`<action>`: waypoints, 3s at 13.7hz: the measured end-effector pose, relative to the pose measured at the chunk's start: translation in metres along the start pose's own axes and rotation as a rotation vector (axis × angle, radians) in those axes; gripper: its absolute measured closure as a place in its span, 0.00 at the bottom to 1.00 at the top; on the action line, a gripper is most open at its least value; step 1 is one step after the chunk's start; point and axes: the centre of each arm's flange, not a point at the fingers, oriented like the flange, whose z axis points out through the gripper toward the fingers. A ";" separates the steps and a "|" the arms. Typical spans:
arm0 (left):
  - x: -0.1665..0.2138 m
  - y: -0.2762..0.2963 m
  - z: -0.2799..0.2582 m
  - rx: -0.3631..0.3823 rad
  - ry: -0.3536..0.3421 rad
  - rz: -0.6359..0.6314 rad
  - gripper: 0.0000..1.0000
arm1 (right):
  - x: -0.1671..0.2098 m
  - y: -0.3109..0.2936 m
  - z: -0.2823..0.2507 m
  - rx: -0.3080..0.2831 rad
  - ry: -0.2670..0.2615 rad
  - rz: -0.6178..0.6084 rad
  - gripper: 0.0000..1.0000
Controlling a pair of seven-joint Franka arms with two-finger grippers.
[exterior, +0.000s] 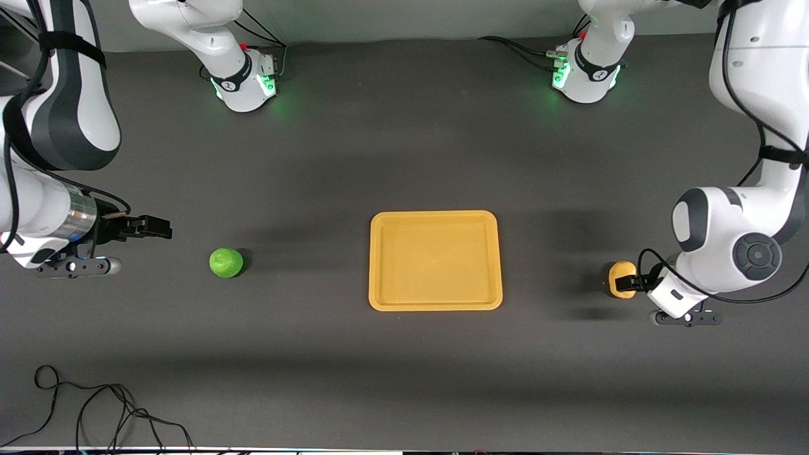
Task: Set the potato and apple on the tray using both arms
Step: 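Grasp the potato with the left gripper while the right gripper reaches the apple, then carry the potato onto the tray and open the left gripper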
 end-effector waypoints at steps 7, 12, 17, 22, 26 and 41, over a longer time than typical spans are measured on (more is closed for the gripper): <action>-0.003 0.005 0.040 -0.006 -0.014 0.007 0.03 | -0.001 -0.010 0.106 -0.004 0.023 -0.016 0.00; -0.010 0.006 0.052 -0.008 -0.012 0.007 0.39 | -0.004 -0.012 0.183 -0.012 0.070 -0.002 0.00; -0.008 0.035 0.002 -0.004 -0.012 -0.001 0.40 | 0.000 -0.026 0.240 -0.012 0.066 0.055 0.00; -0.030 0.142 -0.089 -0.019 0.020 -0.064 0.40 | 0.006 -0.030 0.276 -0.014 0.089 0.057 0.00; -0.062 0.255 -0.068 -0.018 0.006 -0.130 0.40 | 0.007 -0.029 0.285 -0.015 0.090 0.058 0.14; -0.086 0.376 0.047 0.024 0.003 -0.172 0.11 | 0.009 -0.037 0.010 0.006 -0.023 0.050 0.23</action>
